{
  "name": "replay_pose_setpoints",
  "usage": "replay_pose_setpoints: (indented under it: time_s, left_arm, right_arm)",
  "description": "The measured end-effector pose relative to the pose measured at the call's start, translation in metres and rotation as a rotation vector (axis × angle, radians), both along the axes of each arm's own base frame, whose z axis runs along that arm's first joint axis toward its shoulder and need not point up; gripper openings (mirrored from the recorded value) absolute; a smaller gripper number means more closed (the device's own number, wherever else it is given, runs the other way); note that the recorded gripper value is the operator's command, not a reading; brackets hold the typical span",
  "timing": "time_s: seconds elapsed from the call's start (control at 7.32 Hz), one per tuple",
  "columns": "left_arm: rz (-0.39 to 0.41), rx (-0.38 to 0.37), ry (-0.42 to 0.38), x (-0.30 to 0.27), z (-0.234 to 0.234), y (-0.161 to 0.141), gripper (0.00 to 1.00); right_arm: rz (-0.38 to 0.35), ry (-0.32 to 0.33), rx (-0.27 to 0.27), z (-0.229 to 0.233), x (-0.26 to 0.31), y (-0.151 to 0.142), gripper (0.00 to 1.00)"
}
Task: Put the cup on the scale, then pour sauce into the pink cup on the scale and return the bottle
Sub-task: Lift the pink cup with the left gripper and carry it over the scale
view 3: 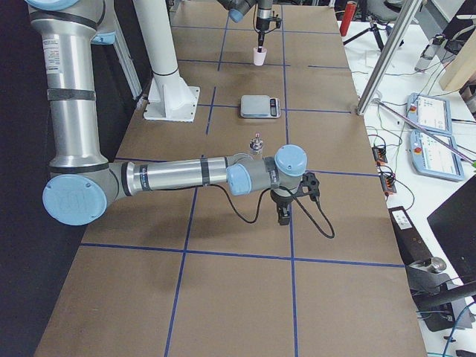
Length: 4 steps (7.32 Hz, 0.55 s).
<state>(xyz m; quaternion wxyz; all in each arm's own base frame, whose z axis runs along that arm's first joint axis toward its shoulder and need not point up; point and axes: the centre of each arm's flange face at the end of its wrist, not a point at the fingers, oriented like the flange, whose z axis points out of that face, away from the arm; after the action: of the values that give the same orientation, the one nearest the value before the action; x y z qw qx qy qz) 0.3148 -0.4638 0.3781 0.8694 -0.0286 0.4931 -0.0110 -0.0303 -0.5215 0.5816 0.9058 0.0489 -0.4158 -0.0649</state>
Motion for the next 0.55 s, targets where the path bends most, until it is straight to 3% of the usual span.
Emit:
replay_pose_setpoints:
  time_s: [0.27,0.55]
  left_arm:
    - [-0.052,-0.094,0.036,0.039,-0.094,0.001,0.00]
    - [-0.076,-0.109,0.006,0.122,-0.177,0.006,0.00]
  right_arm:
    - [-0.014,-0.021,0.006,-0.003,-0.006,0.000,1.00]
    - [-0.009,-0.039,0.016,-0.008,-0.015,0.000,1.00]
